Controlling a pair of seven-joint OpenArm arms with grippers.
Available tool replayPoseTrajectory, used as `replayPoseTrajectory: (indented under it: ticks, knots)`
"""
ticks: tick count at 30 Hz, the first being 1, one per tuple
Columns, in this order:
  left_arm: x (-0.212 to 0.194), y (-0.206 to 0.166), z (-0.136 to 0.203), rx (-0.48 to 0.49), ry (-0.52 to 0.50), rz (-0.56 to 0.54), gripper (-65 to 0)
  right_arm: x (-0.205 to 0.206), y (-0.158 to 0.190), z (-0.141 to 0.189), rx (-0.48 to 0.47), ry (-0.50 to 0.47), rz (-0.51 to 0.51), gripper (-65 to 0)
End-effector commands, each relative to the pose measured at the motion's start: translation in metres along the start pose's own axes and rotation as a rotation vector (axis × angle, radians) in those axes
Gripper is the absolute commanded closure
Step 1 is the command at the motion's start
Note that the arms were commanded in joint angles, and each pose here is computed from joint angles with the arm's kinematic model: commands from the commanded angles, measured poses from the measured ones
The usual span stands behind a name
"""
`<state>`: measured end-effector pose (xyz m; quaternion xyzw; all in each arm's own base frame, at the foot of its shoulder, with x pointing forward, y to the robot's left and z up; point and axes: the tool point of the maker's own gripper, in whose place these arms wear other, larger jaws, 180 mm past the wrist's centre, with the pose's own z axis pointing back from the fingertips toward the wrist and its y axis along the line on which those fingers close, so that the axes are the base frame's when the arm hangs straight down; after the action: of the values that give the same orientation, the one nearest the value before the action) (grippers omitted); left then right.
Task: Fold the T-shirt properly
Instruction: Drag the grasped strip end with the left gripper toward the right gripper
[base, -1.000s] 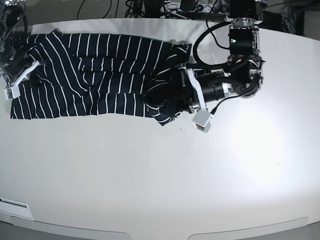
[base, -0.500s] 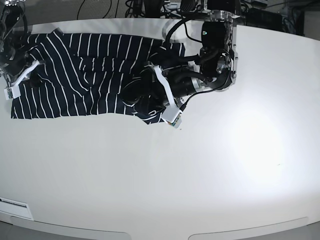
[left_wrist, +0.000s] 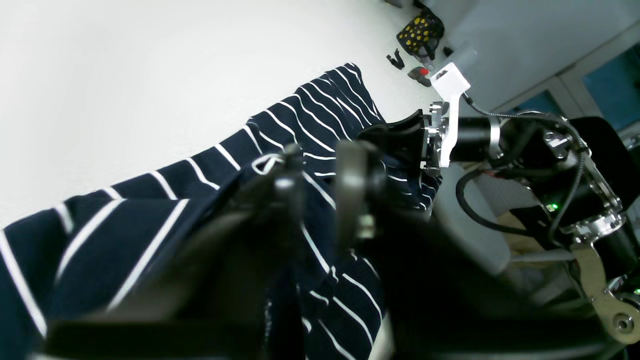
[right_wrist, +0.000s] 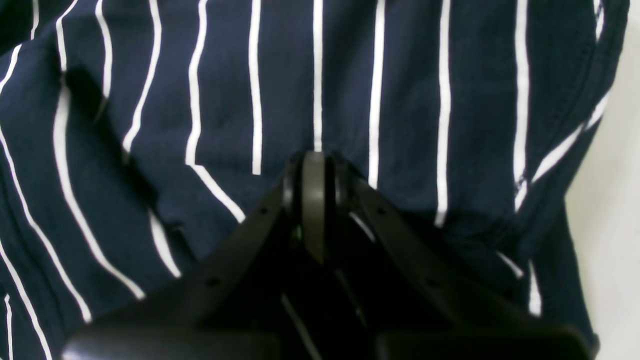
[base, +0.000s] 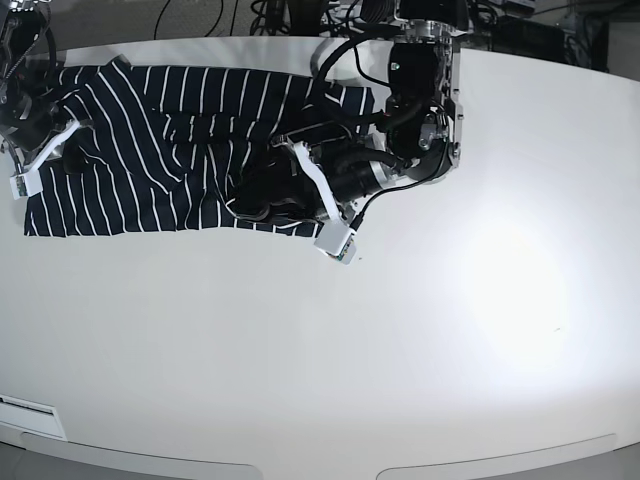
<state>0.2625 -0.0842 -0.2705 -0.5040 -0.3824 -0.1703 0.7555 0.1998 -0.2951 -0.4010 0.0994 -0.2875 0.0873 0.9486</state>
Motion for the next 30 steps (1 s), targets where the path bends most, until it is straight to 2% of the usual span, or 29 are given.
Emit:
replayPoseTrajectory:
  ticks: [1, 6, 10, 14, 15, 16, 20, 21, 22, 24, 25, 30]
  knots:
    - [0.015, -0.008, -0.001, -0.029, -0.048, -0.017, 0.0, -0.022, -0.001, 0.002, -0.007, 0.105, 0.021, -5.8]
    - [0.010, -0.002, -0.002, 0.004, -0.020, -0.037, 0.0, -0.022, -0.001, 0.002, -0.008, 0.106, 0.021, -5.8]
    - [0.006, -0.005, -0.002, -0.011, 0.001, -0.044, -1.2, -0.021, 0.000, 0.002, -0.001, 0.099, 0.016, -5.8]
    - [0.003, -0.010, -0.001, -0.042, 0.017, -0.090, -35.5, -0.018, 0.003, 0.001, 0.014, 0.085, 0.005, -5.8]
    - [0.005, -0.009, 0.000, -0.041, 0.006, -0.086, -38.9, -0.017, 0.003, 0.001, 0.018, 0.081, 0.002, -5.8]
    - [0.007, -0.009, 0.001, -0.044, -0.003, -0.081, -39.2, -0.017, 0.004, 0.001, 0.021, 0.078, 0.000, -5.8]
    - [0.016, -0.021, 0.002, -0.109, -0.047, -0.071, -38.5, -0.017, 0.004, 0.001, 0.020, 0.078, 0.000, -5.8]
    - [0.019, -0.026, 0.003, -0.137, -0.063, -0.077, -35.3, -0.017, 0.004, 0.001, 0.020, 0.078, 0.000, -5.8]
    - [0.021, -0.030, 0.004, -0.159, -0.075, -0.077, -28.8, -0.017, 0.004, 0.001, 0.020, 0.078, 0.000, -5.8]
    - [0.021, -0.033, 0.004, -0.174, -0.079, -0.071, -8.2, -0.017, 0.004, 0.001, 0.021, 0.077, 0.000, -5.8]
    - [0.021, -0.033, 0.004, -0.174, -0.075, -0.072, 0.0, -0.016, 0.004, 0.001, 0.021, 0.075, -0.001, -5.8]
    - [0.018, -0.028, 0.006, -0.156, -0.058, -0.085, 0.0, -0.016, 0.004, 0.001, 0.020, 0.075, 0.000, -5.8]
